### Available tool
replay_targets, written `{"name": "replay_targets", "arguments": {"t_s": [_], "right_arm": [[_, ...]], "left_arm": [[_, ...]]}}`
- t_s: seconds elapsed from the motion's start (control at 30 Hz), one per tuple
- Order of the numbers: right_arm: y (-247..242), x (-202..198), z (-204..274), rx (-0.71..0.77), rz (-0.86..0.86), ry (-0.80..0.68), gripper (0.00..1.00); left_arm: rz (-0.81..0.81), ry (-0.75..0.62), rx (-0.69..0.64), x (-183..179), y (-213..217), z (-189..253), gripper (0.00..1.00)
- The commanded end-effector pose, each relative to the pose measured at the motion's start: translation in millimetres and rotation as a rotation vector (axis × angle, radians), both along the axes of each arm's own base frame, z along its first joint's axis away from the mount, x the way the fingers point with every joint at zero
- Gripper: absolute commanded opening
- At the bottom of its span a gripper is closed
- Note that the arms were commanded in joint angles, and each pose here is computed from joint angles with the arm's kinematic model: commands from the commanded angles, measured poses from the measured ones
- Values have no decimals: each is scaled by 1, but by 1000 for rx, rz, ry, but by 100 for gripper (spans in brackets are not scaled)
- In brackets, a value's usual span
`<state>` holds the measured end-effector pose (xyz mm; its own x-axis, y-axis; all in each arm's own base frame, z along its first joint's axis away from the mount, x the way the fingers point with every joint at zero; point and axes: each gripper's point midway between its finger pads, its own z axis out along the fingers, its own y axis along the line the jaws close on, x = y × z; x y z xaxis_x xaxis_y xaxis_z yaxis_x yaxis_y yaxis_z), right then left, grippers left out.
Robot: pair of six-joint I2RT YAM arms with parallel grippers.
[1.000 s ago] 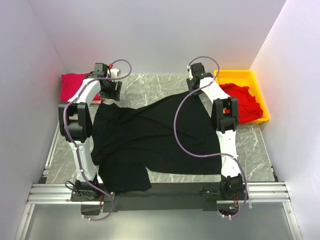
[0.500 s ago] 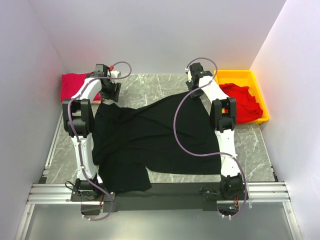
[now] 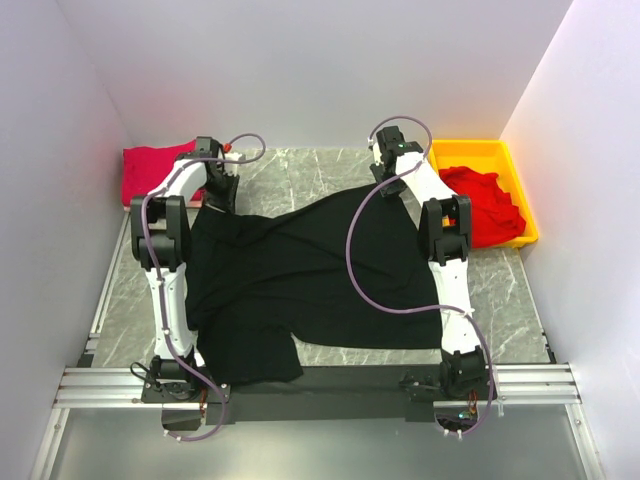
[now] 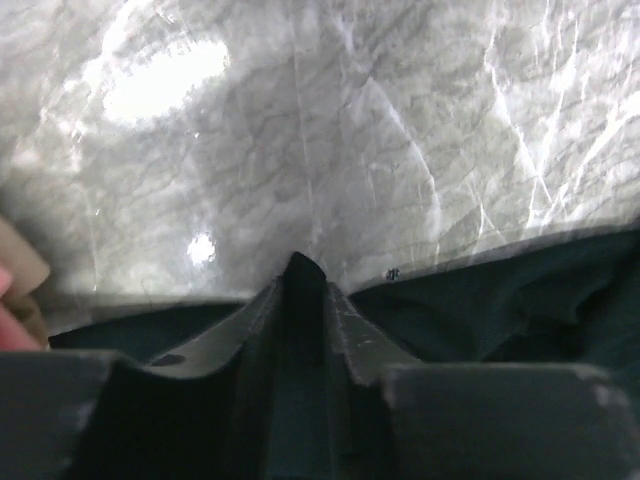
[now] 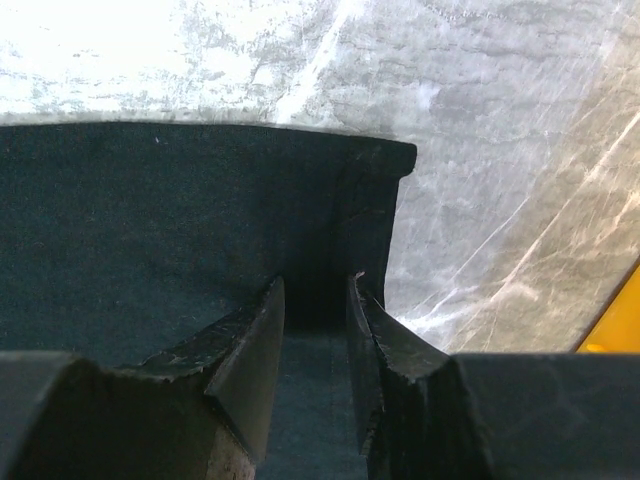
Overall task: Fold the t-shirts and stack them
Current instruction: Flatten the tshirt out
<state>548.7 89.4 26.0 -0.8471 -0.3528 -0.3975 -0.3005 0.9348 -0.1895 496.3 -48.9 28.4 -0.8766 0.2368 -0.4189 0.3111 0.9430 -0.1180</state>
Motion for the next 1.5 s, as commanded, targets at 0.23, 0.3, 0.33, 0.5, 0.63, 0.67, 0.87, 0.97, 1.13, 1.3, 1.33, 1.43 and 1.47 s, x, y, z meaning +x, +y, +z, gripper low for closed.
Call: {"name": "replay_targets", "arguments": {"t_s": [0.23, 0.3, 0.33, 0.5, 0.63, 0.67, 0.87, 0.97, 1.13, 1.3, 1.33, 1.43, 1.47], "right_arm": [[2, 0, -3, -22, 6, 4, 38], [2, 0, -2, -25, 4, 0, 38], [3, 0, -2, -25, 7, -1, 38], [3, -2, -2, -41, 0, -8, 36], [4, -2, 0, -50, 3, -30, 35], [3, -3, 1, -51, 5, -31, 35], [5, -5, 0, -68, 19, -36, 34], [8, -4, 3, -99, 46, -49, 34], [4, 3, 36, -147, 102, -127, 36], [-1, -13, 42, -136, 179, -85, 37], [-4, -14, 43, -127, 188, -82, 37], [-5, -21, 52, -77, 223, -76, 37], [-3, -21, 54, -67, 239, -75, 35]], "left_arm": [[34, -269, -82, 30, 5, 98, 1], [29, -301, -99, 22, 14, 114, 1], [-8, -346, -116, 15, 11, 136, 1], [-186, -242, -147, -62, 3, 127, 1], [-411, -107, -89, -148, 10, 87, 1], [-439, -83, -83, -163, 15, 81, 1], [-542, 28, 75, -227, 49, 26, 2], [-435, 81, 134, -223, 75, 13, 25], [-352, -37, -72, -182, 69, 63, 48], [-374, -77, -210, -164, 36, 88, 54], [-388, -77, -218, -159, 26, 90, 54], [-394, -7, -248, -162, 7, 77, 54], [-391, 5, -241, -162, 5, 71, 56]]}}
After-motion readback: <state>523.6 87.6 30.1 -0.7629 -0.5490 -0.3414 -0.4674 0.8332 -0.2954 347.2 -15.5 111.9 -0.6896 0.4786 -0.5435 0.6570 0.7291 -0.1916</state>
